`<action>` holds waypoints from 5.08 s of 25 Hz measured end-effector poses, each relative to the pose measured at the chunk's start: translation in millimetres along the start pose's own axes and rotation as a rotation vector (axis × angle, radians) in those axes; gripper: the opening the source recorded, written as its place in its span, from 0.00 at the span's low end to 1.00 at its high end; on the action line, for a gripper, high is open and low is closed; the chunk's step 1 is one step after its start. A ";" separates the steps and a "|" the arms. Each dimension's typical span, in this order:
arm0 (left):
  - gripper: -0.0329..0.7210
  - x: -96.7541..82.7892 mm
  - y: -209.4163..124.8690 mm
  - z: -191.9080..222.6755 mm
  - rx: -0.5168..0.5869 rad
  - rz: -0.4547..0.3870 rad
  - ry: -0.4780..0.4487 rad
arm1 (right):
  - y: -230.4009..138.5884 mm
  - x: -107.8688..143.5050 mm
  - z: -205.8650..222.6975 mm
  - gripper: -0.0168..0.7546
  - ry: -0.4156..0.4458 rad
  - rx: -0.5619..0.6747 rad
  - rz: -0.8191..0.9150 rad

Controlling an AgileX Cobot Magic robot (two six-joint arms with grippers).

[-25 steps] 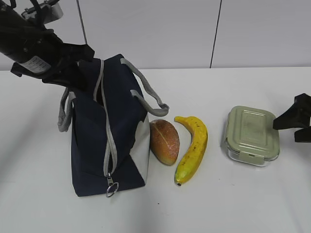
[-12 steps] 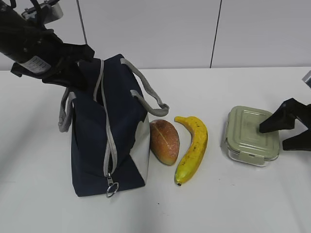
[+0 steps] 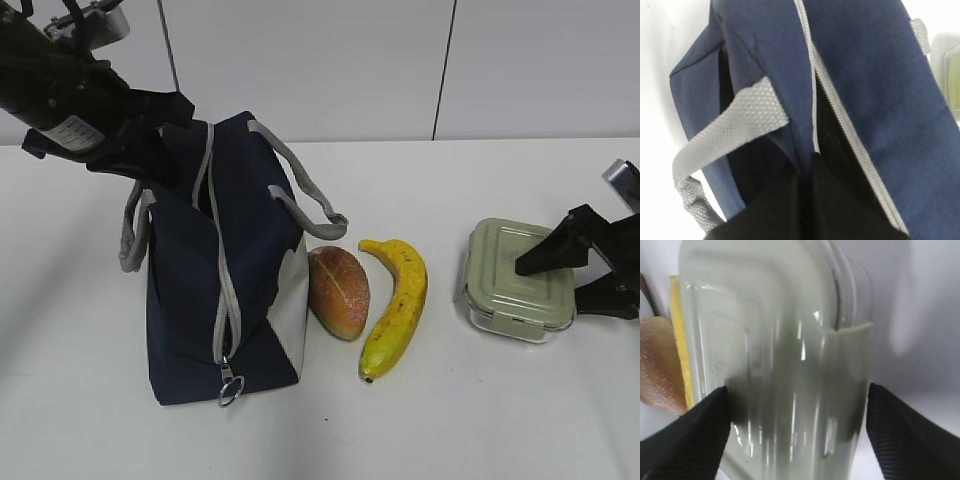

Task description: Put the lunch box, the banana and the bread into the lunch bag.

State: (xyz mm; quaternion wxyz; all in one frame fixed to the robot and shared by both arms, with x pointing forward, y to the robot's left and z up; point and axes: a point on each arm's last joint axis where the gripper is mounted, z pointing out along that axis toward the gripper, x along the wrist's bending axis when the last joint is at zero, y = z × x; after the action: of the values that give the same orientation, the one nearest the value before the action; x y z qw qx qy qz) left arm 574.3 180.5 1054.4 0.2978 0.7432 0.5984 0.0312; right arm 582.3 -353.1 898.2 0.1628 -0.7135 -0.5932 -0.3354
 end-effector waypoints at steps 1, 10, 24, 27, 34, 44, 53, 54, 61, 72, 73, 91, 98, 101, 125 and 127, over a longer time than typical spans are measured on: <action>0.04 0.1 0.0 0.0 0.000 0.001 0.001 | -0.1 -0.6 1.7 0.81 0.012 0.003 0.009; 0.04 0.2 0.0 0.0 0.000 0.002 0.002 | 1.0 -2.6 11.1 0.78 0.096 0.002 0.030; 0.04 0.2 0.0 0.0 0.000 0.002 0.002 | 3.0 1.4 12.9 0.51 0.183 -0.017 0.070; 0.04 0.2 0.0 0.0 0.000 0.002 0.002 | 10.0 6.7 9.0 0.51 0.217 -0.026 0.053; 0.04 -1.1 0.2 0.0 -0.002 -0.011 -0.012 | 37.3 30.0 -5.3 0.51 0.341 -0.195 0.056; 0.04 -12.5 2.6 -3.1 -0.037 0.042 -0.129 | 28.7 150.7 -11.8 0.51 0.444 -0.147 -0.195; 0.04 -13.4 3.3 -3.3 -0.045 0.065 -0.137 | 32.1 228.0 -21.1 0.51 0.485 -0.079 -0.308; 0.04 -13.4 3.4 -3.3 -0.046 0.065 -0.137 | 29.3 233.1 -18.3 0.51 0.480 -0.060 -0.321; 0.04 -13.4 3.4 -3.4 -0.047 0.071 -0.138 | 14.7 246.6 -1.3 0.51 0.457 0.045 -0.355; 0.04 -13.4 3.6 -3.4 -0.048 0.072 -0.137 | 12.4 223.6 19.0 0.51 0.285 0.161 -0.316; 0.04 -13.5 3.6 -3.4 -0.048 0.071 -0.138 | 12.3 223.2 19.1 0.51 0.280 0.163 -0.313; 0.04 -13.4 3.7 -3.4 -0.050 0.073 -0.137 | 0.1 262.6 48.2 0.51 0.042 0.256 -0.363; 0.04 -13.6 4.1 -3.4 -0.054 0.071 -0.139 | 6.8 265.4 55.2 0.51 -0.045 0.251 -0.364; 0.04 -13.6 4.1 -3.4 -0.054 0.076 -0.139 | 2.7 270.0 62.8 0.51 -0.043 0.270 -0.372; 0.04 -14.5 7.5 -5.8 -0.087 0.083 -0.146 | 4.0 288.3 73.6 0.51 0.102 0.231 -0.291; 0.04 -15.2 7.2 -5.9 -0.085 0.088 -0.154 | 5.1 286.2 80.8 0.51 0.113 0.236 -0.271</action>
State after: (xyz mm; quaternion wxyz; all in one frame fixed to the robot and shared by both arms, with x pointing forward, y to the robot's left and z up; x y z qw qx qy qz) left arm 574.0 168.3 1067.3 0.3725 0.7556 0.5387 0.0121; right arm 630.7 -92.4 1033.0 0.2318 -0.5832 -0.7088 -0.3221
